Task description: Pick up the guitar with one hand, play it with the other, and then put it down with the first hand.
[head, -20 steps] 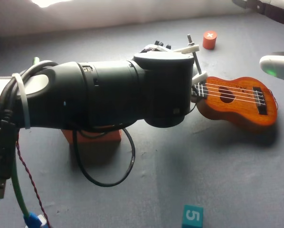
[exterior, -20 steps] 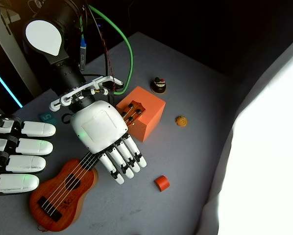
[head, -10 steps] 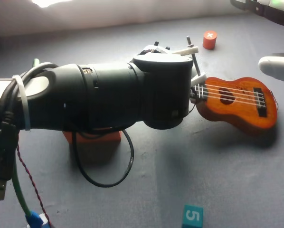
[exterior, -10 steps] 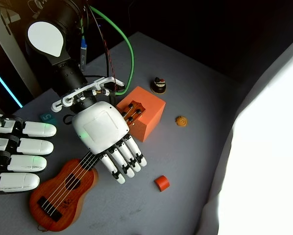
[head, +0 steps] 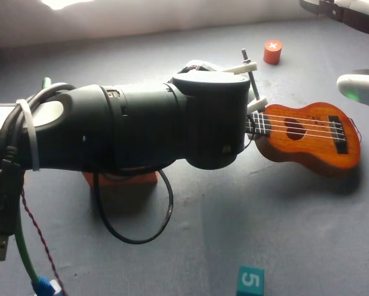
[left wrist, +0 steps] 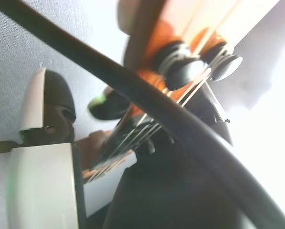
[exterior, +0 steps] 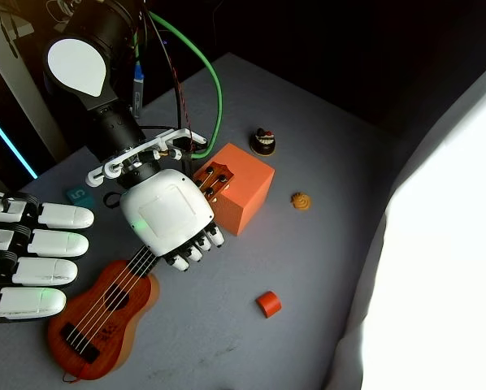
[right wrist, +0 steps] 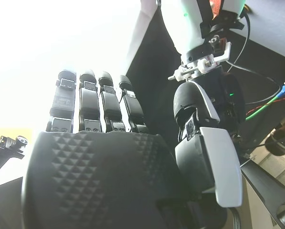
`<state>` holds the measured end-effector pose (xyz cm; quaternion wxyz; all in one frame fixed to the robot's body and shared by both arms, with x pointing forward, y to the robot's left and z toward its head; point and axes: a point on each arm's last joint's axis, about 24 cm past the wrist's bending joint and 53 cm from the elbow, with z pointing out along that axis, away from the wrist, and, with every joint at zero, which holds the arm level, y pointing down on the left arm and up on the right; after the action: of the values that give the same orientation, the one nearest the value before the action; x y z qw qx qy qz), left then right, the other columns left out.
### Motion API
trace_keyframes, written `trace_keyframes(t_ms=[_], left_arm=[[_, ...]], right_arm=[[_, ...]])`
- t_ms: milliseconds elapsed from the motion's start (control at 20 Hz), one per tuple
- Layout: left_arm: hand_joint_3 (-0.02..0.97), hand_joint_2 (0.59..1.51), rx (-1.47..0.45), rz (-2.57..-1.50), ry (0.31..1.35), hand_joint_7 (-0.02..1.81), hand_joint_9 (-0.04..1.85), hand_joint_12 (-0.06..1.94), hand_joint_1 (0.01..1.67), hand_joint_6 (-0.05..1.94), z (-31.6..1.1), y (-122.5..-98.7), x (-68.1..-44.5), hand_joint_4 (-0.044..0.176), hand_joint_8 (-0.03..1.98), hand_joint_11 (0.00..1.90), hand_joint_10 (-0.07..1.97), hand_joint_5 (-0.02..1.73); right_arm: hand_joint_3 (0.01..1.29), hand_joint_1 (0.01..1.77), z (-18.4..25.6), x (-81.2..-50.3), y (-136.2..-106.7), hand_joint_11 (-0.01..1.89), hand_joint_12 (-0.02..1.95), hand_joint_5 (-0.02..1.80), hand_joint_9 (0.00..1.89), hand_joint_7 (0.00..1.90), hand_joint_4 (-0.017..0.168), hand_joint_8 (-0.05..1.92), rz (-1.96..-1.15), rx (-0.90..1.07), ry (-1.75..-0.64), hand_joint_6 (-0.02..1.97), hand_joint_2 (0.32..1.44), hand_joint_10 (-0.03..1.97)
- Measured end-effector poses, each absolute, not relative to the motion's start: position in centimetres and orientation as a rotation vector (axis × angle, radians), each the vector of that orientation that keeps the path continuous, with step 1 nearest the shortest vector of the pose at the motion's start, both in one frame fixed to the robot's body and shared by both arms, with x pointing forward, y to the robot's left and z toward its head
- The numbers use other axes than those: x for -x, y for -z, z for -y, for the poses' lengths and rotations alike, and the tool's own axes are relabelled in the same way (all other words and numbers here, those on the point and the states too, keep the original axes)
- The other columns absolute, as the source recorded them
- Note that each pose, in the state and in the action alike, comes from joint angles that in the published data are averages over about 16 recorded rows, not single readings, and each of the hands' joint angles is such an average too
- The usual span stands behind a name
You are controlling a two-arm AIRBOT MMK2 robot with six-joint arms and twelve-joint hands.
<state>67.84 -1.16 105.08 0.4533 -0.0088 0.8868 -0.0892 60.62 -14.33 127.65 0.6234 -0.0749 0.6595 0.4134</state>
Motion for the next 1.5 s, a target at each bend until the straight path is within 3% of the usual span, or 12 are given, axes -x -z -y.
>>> trace_keyframes(t_ms=[150, 300, 500, 950, 1500], left_arm=[[0.012, 1.079, 0.023, -2.191, 0.222, 1.13, 1.19, 1.91, 1.28, 1.90, 1.2, -105.1, -67.8, -0.004, 1.94, 1.15, 1.92, 1.05], [0.011, 1.086, 0.027, -2.195, 0.227, 1.30, 1.38, 1.91, 1.33, 1.92, 1.2, -105.1, -67.8, -0.003, 1.96, 1.36, 1.93, 1.19], [0.006, 1.095, 0.033, -2.201, 0.252, 1.38, 1.48, 1.91, 1.38, 1.93, 1.4, -105.6, -67.7, -0.002, 1.97, 1.49, 1.92, 1.28], [-0.010, 1.094, 0.036, -2.211, 0.386, 1.32, 1.43, 1.91, 1.45, 1.92, 1.9, -108.2, -66.7, -0.002, 1.97, 1.46, 1.92, 1.26], [-0.016, 1.094, 0.045, -2.204, 0.529, 1.30, 1.40, 1.90, 1.46, 1.88, 0.6, -112.7, -64.8, -0.003, 1.97, 1.44, 1.92, 1.23]], right_arm=[[0.02, 0.19, 14.4, -60.7, -127.6, 0.02, 0.04, 0.05, 0.03, 0.02, 0.004, 0.01, -1.515, 0.178, -0.949, 0.05, 1.37, 0.00], [0.02, 0.20, 14.6, -60.8, -127.7, 0.02, 0.03, 0.05, 0.03, 0.02, 0.004, 0.01, -1.516, 0.184, -0.961, 0.06, 1.37, 0.01], [0.02, 0.20, 15.0, -60.7, -127.7, 0.02, 0.05, 0.04, 0.03, 0.02, 0.003, 0.01, -1.527, 0.206, -0.990, 0.07, 1.37, 0.01], [0.02, 0.17, 16.4, -60.2, -126.6, 0.02, 0.02, 0.03, 0.03, 0.02, 0.002, 0.01, -1.623, 0.296, -1.023, 0.09, 1.38, 0.02], [0.02, 0.17, 16.5, -58.6, -125.2, 0.02, 0.02, 0.03, 0.03, 0.02, 0.002, 0.01, -1.689, 0.455, -0.975, 0.06, 1.39, 0.02]])
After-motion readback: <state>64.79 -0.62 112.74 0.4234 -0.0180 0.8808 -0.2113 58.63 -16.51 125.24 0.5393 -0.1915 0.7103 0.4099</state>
